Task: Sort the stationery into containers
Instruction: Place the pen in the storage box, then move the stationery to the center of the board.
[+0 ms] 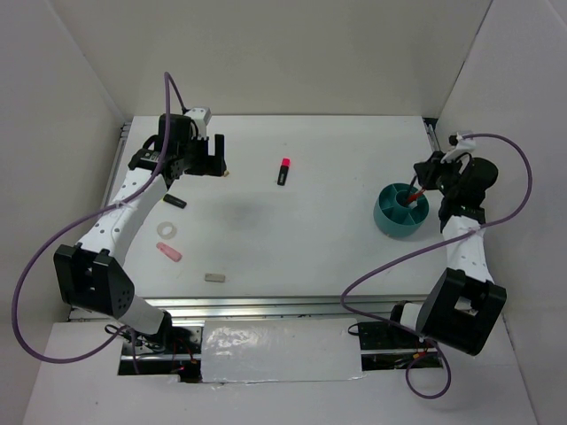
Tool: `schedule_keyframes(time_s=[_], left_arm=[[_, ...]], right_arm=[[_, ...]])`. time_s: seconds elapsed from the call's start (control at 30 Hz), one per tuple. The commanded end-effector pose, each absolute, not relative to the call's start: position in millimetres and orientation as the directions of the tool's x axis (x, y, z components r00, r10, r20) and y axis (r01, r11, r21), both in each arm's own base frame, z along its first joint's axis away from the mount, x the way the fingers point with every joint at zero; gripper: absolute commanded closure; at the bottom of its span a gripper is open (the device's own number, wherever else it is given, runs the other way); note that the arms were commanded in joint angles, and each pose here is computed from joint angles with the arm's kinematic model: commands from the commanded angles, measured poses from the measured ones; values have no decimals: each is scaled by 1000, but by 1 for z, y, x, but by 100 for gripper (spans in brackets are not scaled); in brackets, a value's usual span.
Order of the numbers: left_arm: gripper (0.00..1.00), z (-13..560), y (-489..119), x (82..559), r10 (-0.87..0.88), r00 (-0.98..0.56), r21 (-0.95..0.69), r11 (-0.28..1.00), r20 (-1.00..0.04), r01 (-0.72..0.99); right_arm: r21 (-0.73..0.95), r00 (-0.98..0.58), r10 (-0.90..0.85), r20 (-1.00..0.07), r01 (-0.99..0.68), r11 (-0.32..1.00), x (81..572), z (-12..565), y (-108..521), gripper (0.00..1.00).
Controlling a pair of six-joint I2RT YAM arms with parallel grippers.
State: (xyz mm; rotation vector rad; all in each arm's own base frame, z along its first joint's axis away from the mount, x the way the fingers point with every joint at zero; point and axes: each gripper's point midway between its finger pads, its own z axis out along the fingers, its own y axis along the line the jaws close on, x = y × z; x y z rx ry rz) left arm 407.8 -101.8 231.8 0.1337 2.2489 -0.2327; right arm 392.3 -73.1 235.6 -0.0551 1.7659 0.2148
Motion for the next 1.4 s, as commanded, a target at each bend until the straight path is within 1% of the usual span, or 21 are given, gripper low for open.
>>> schedule_keyframes(time_s=[0.0, 0.03, 0.1, 0.2, 0.23, 0.37, 0.43, 0.47, 0.63, 0.67, 0.73, 0.83, 0.87, 0.9, 0.93, 0.97, 1.0, 1.03, 1.07, 1.17, 1.37], left_arm=[[1, 231, -98, 416, -9, -624, -129, 981, -781, 146], [1, 228, -97, 417, -11, -631, -129, 982, -776, 141], [1, 227, -93, 418, -21, -634, -133, 983, -773, 129], [1, 227, -89, 420, -29, -635, -134, 984, -772, 117], [1, 226, -86, 420, -34, -640, -135, 985, -768, 109], [1, 224, -77, 418, -30, -647, -128, 986, -762, 106], [1, 221, -66, 416, -20, -660, -116, 988, -751, 102], [1, 219, -62, 414, -13, -667, -111, 988, -745, 105], [5, 185, -20, 400, 52, -738, -55, 991, -672, 120], [7, 177, -7, 400, 39, -754, -54, 994, -656, 98], [9, 163, 10, 396, 137, -771, 13, 986, -622, 165], [9, 146, 34, 401, 191, -794, 97, 981, -577, 166], [10, 130, 48, 402, 174, -831, 134, 984, -528, 120], [14, 135, 57, 411, 124, -837, 121, 990, -532, 70], [17, 111, 57, 404, 84, -894, 77, 995, -439, 55], [17, 107, 59, 406, 37, -908, 49, 999, -416, 19], [18, 111, 59, 415, -51, -906, -1, 998, -420, -56], [18, 92, 57, 411, -135, -928, -38, 991, -347, -130], [18, 89, 56, 416, -231, -912, -63, 973, -338, -223], [15, 72, 51, 423, -358, -882, -73, 933, -307, -353], [12, 52, 35, 440, -436, -846, -61, 896, -307, -440]], right_arm=[[94, -165, 64, -984, -184, 978, 396, 242, -68, 74], [93, -165, 62, -984, -185, 978, 395, 241, -68, 67], [90, -166, 58, -984, -191, 978, 392, 240, -66, 63], [90, -167, 56, -984, -204, 975, 387, 242, -62, 49], [87, -164, 53, -985, -209, 974, 386, 245, -61, 42], [95, -158, 59, -986, -230, 968, 377, 259, -55, 41], [78, -130, 45, -990, -258, 963, 372, 278, -48, 42], [86, -149, 47, -988, -272, 958, 368, 279, -45, 43], [40, -179, -26, -984, -354, 935, 357, 310, -21, 43], [62, -230, -24, -973, -358, 932, 353, 302, -17, 42], [72, -265, -34, -964, -379, 923, 349, 304, -9, 40], [69, -286, -52, -957, -397, 915, 343, 306, 1, 35], [63, -292, -56, -955, -383, 921, 342, 306, 1, 33], [58, -289, -63, -955, -393, 917, 341, 308, 7, 31], [64, -300, -62, -952, -393, 917, 339, 307, 10, 31], [63, -303, -63, -951, -387, 920, 338, 306, 11, 31], [62, -296, -60, -953, -386, 921, 336, 308, 13, 31], [59, -291, -62, -955, -390, 919, 335, 309, 15, 31], [57, -288, -62, -955, -387, 920, 334, 308, 16, 30], [56, -294, -66, -953, -390, 919, 334, 305, 20, 30], [52, -306, -77, -949, -394, 917, 333, 303, 22, 30]])
